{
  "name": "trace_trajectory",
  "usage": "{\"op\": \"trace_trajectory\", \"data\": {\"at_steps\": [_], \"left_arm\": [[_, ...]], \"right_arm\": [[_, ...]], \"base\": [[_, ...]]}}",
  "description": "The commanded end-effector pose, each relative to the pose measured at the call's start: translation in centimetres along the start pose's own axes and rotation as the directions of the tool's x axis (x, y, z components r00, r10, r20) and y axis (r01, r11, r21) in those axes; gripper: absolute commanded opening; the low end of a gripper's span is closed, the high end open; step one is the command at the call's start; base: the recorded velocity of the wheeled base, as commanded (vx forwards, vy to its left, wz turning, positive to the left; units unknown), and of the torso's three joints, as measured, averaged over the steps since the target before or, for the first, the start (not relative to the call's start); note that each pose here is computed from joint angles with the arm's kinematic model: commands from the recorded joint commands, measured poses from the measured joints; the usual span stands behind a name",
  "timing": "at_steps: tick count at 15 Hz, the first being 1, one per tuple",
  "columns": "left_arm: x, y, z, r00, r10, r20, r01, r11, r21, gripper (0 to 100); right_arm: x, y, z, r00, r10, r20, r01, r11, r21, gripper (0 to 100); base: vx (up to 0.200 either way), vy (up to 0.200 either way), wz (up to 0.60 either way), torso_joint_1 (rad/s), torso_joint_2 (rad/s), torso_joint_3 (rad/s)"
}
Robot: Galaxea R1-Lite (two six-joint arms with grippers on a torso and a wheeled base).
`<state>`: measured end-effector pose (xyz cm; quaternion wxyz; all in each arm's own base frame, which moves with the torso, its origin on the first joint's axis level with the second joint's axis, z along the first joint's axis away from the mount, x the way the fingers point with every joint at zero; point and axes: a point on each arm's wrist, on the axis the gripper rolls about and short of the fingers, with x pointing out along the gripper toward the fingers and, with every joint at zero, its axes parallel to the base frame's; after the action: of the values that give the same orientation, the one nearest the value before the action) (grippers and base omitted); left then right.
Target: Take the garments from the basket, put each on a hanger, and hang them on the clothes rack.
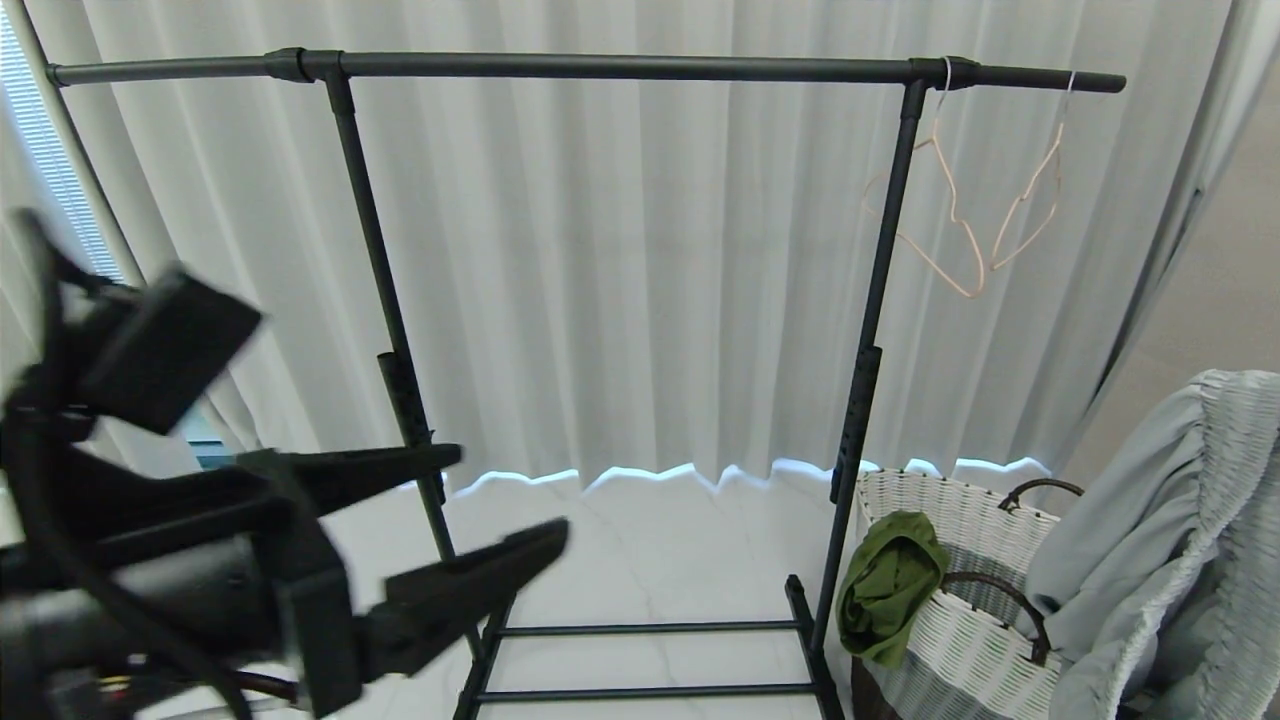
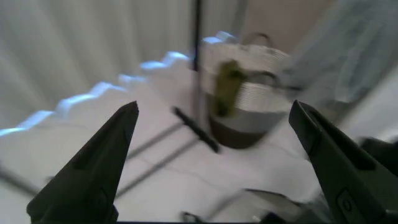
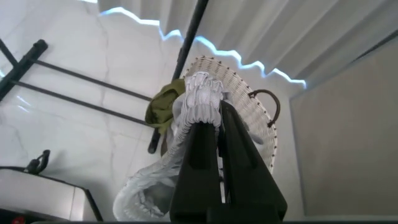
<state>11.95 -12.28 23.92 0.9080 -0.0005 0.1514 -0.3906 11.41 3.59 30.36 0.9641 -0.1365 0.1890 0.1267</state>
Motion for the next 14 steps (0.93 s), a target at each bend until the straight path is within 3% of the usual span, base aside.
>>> {"op": "trace_trajectory", "data": {"at_steps": [1, 3, 7, 11, 14], "left_arm": [[9.5, -6.8, -2.3, 0.983, -0.088, -0.163, 0.076, 0.994, -0.075, 100], [13.2, -10.4, -4.5, 0.972, -0.119, -0.202, 0.090, 0.985, -0.145, 100], [20.3, -15.6, -7.2, 0.973, -0.153, -0.170, 0.113, 0.968, -0.225, 100], [24.8, -17.9, -8.0, 0.977, -0.162, -0.140, 0.124, 0.960, -0.250, 100], [28.7, -17.1, -10.4, 0.981, -0.106, -0.164, 0.062, 0.966, -0.250, 100]], "right_arm": [[0.2, 0.2, 0.1, 1.000, 0.019, 0.000, -0.019, 1.000, 0.005, 0], [0.1, 0.8, 0.1, 0.997, 0.072, 0.008, -0.072, 0.997, 0.001, 0], [-0.2, 2.0, 0.3, 0.986, 0.162, 0.026, -0.163, 0.986, 0.018, 0], [-0.2, 2.1, 0.3, 0.985, 0.169, 0.028, -0.170, 0.985, 0.027, 0], [-0.4, 2.1, 0.3, 0.984, 0.173, 0.036, -0.174, 0.984, 0.044, 0]], "base": [[0.000, 0.000, 0.00, 0.000, 0.00, 0.000], [0.000, 0.000, 0.00, 0.000, 0.00, 0.000], [0.000, 0.000, 0.00, 0.000, 0.00, 0.000], [0.000, 0.000, 0.00, 0.000, 0.00, 0.000], [0.000, 0.000, 0.00, 0.000, 0.00, 0.000]]}}
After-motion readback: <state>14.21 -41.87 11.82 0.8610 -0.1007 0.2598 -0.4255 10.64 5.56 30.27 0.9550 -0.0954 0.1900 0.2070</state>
